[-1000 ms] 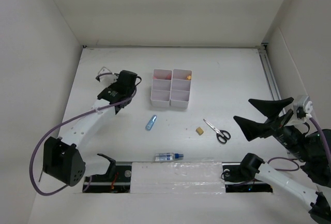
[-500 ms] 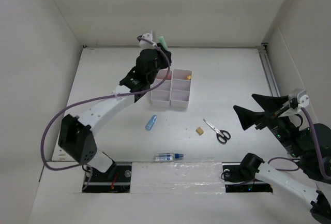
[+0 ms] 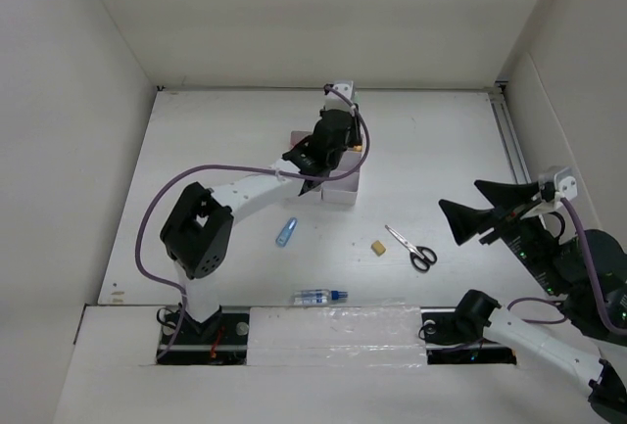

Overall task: Sort the stationery into containers
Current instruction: Place the stationery in the storage box.

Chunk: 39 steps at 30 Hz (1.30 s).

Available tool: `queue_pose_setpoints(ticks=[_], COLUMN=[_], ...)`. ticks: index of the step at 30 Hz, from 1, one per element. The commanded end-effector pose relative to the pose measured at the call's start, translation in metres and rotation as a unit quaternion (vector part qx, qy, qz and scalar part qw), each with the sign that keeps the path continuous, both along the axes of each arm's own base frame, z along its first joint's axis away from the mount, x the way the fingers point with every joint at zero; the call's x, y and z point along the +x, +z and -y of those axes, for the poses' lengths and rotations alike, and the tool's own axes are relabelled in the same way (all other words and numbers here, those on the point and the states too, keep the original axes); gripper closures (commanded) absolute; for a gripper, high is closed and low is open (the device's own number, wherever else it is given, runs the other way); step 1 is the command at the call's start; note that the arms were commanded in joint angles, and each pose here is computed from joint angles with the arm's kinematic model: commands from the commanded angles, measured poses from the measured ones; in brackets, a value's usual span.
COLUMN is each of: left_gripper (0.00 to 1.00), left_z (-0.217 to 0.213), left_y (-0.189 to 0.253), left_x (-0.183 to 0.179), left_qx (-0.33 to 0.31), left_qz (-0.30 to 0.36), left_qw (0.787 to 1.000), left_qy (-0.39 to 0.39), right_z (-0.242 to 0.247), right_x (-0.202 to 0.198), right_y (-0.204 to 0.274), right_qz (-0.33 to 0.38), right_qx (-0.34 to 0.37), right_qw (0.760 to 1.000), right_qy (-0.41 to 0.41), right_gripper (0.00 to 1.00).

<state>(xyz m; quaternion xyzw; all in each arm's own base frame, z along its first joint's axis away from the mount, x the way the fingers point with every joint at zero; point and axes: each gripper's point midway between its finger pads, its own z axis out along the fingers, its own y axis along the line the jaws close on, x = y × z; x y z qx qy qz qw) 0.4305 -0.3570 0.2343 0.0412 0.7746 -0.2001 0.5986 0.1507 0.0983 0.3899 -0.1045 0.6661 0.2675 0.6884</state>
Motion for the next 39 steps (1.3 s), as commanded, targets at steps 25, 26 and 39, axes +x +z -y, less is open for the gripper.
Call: queue_pose_setpoints(ticks=[25,26,39], left_gripper=[1.0,1.0,0.95], left_z=[-0.022,-0.022,-0.026], left_y=[-0.014,-0.014,-0.04], left_x=[0.019,0.019,0.015], left_qx=[0.027,0.027,0.031], left_qz=[0.037,0.037,0.025], left_qw=[0.993,0.993,0.993], left_qy=[0.108,0.108,0.109], right_z=[-0.012,-0.013,-0.015], right_x=[0.002,0.003,0.005], right_y=[-0.006,-0.01,-0.011], right_qz=[-0.005,-0.008,-0.011], right_qx=[-0.006,-0.01,-0.013], right_qw=[1.0,1.0,1.0], right_qy=[0.018,0.018,0.018], right_gripper=[0.0,0.0,0.0])
